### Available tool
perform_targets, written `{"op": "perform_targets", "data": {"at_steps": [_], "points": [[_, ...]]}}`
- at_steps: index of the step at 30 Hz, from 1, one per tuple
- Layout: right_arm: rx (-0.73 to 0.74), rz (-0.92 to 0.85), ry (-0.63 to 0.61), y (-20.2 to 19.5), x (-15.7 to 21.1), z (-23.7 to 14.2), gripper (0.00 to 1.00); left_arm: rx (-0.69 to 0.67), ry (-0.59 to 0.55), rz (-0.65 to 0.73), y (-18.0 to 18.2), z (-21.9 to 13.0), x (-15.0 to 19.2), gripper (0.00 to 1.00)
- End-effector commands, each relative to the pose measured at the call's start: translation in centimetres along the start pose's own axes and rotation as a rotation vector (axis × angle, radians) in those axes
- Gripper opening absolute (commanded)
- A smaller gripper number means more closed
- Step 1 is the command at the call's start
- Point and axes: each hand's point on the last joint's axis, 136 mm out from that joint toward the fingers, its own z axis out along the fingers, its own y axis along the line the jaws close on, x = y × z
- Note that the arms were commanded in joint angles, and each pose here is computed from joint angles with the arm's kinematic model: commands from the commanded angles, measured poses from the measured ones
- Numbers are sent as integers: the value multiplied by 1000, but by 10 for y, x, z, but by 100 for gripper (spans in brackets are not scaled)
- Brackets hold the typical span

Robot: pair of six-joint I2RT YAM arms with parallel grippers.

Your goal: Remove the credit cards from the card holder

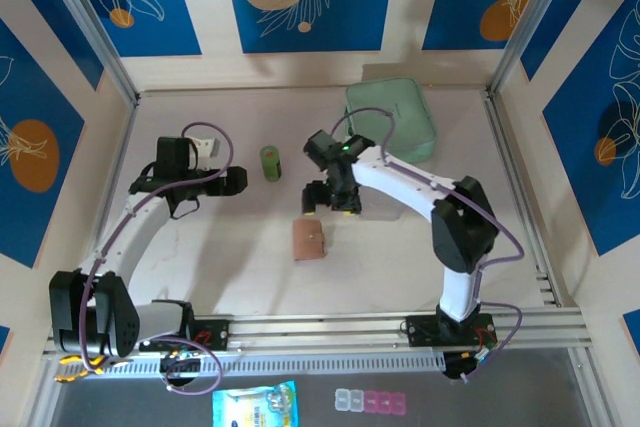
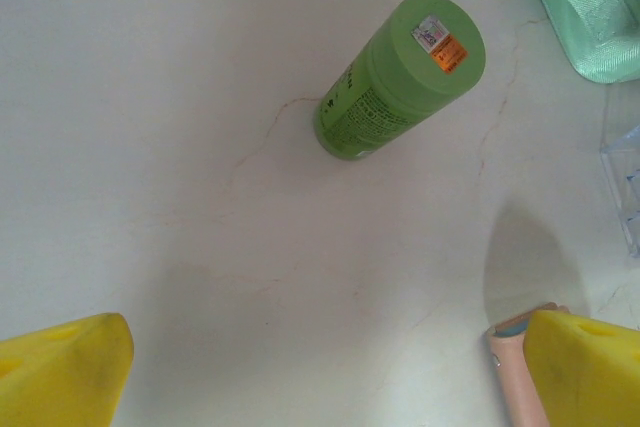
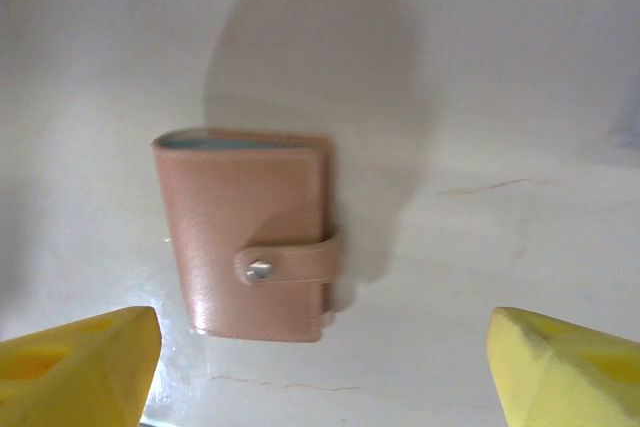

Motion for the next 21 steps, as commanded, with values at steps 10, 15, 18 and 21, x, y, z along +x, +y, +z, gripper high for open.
{"op": "perform_targets", "data": {"at_steps": [10, 15, 18, 21], "points": [[4, 167, -124, -144, -39, -28, 63, -85, 3, 117, 12, -3, -4, 100], [0, 174, -193, -177, -68, -30, 44, -76, 1, 118, 11, -2, -3, 100], [12, 160, -191, -186, -79, -24, 37, -79, 9, 117, 12, -1, -2, 100], [17, 148, -169, -191, -83, -14, 32, -87, 11, 122, 13, -2, 0, 100]]}}
